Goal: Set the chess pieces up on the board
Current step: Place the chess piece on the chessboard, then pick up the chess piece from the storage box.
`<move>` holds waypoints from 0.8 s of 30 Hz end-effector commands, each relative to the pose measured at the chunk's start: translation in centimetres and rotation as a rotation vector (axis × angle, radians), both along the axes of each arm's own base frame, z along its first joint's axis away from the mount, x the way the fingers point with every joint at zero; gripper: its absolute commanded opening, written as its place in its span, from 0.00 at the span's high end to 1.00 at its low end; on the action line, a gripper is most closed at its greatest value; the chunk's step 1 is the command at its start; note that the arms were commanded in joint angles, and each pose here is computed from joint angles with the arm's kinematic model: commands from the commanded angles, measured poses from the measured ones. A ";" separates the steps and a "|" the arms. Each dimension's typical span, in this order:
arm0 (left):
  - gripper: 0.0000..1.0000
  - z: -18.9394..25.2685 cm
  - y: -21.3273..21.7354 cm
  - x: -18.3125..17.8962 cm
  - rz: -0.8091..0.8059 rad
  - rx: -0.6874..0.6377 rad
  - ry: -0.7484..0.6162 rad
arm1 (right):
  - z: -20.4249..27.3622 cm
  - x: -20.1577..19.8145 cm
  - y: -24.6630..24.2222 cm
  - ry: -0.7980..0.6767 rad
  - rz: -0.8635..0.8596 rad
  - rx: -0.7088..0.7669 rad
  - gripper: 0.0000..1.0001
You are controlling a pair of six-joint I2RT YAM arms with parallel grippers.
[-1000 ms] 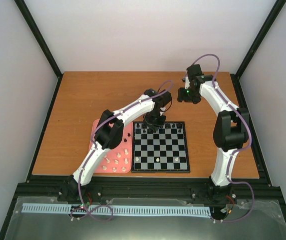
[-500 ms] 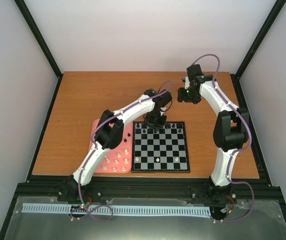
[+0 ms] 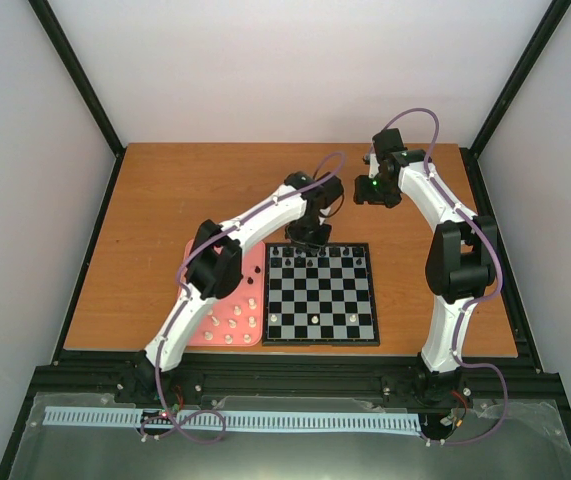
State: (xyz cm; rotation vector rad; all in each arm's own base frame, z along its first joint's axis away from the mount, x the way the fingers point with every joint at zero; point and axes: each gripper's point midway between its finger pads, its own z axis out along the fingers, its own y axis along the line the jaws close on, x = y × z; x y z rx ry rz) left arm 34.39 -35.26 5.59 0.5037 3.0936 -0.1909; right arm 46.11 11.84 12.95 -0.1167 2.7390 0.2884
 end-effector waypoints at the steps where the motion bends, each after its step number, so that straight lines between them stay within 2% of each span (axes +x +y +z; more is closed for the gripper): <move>1: 0.71 8.4 1.7 1.2 0.035 -0.035 -0.167 | 1.0 0.3 -0.4 -0.023 0.002 0.000 0.44; 4: 0.60 11.9 3.7 1.1 0.056 -0.027 -0.247 | 1.0 0.3 -0.4 -0.024 0.001 0.001 0.44; 9: 0.47 12.2 9.9 0.5 0.162 0.025 -0.257 | 1.1 0.4 -0.4 -0.026 -0.001 0.000 0.44; 13: 0.47 8.3 15.3 -0.5 0.279 0.062 -0.153 | 1.4 0.4 -0.3 -0.029 0.001 0.007 0.44; 16: 0.48 6.0 18.7 -1.6 0.392 0.025 -0.072 | 2.3 0.5 -0.2 -0.049 0.010 -0.019 0.44; 20: 0.48 7.0 23.0 -1.3 0.522 -0.021 -0.096 | 4.5 0.3 0.7 -0.089 0.031 -0.039 0.44; 24: 0.44 9.8 26.6 -0.8 0.608 -0.032 -0.184 | 7.5 -1.0 6.8 -0.130 0.155 -0.031 0.44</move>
